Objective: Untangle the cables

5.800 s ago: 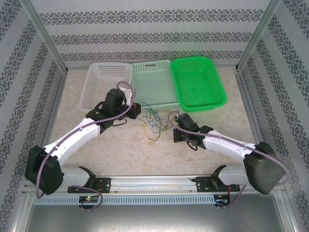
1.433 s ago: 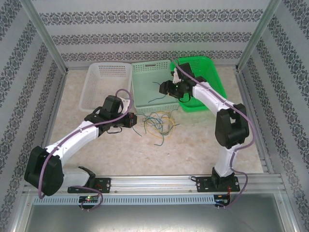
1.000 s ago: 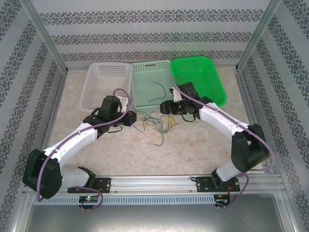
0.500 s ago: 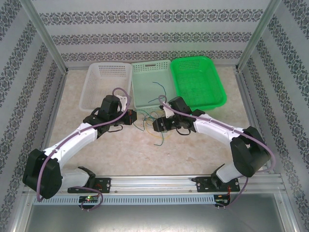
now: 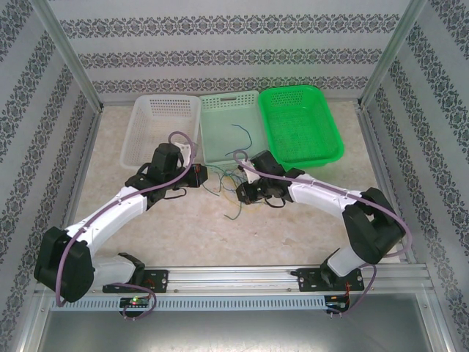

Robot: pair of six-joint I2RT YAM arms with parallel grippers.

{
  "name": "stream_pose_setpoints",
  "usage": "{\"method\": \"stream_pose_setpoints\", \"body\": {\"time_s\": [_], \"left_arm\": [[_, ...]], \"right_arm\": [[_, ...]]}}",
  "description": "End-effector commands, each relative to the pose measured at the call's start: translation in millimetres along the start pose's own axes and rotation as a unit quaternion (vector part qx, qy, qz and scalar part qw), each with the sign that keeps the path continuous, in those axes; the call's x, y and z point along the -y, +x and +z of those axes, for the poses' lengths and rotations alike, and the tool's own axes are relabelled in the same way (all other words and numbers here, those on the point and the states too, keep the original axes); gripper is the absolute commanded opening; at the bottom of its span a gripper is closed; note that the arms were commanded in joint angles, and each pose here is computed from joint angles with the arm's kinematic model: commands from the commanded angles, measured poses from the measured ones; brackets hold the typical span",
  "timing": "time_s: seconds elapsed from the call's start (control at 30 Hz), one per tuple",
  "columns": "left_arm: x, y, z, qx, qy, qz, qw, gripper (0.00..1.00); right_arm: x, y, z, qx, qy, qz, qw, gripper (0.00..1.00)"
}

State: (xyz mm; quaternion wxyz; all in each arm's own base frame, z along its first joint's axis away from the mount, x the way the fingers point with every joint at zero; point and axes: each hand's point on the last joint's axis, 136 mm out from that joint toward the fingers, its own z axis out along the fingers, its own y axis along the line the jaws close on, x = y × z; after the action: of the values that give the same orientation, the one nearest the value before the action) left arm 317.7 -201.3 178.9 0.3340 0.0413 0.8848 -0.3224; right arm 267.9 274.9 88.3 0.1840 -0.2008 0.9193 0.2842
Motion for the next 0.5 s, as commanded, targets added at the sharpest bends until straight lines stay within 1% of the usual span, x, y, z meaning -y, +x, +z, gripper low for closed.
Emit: {"method": "stream_pose_setpoints", "body": {"time_s": [0.0, 0.13, 0.23, 0.37, 0.47], "left_arm": [[5, -38, -25, 0.057, -0.003, 0.004, 0.998, 0.03], [2, -54, -40, 0.081, -0.012, 0.005, 0.997, 0.03], [-2, -56, -45, 0.083, -0.023, 0.007, 0.996, 0.04], [-24, -40, -39, 0.047, -0.064, -0.008, 0.997, 0.04], [-40, -26, -34, 0.018, -0.093, -0.025, 0.995, 0.04]], "right_arm": [[13, 17, -8, -0.006, 0.037, 0.002, 0.999, 0.10], [17, 28, -12, -0.012, 0.041, 0.007, 0.999, 0.09], [13, 30, -18, -0.004, 0.035, 0.002, 0.999, 0.08], [6, 21, -35, 0.034, 0.028, -0.012, 0.999, 0.08], [11, 20, -49, 0.052, 0.047, -0.017, 0.997, 0.09]]}}
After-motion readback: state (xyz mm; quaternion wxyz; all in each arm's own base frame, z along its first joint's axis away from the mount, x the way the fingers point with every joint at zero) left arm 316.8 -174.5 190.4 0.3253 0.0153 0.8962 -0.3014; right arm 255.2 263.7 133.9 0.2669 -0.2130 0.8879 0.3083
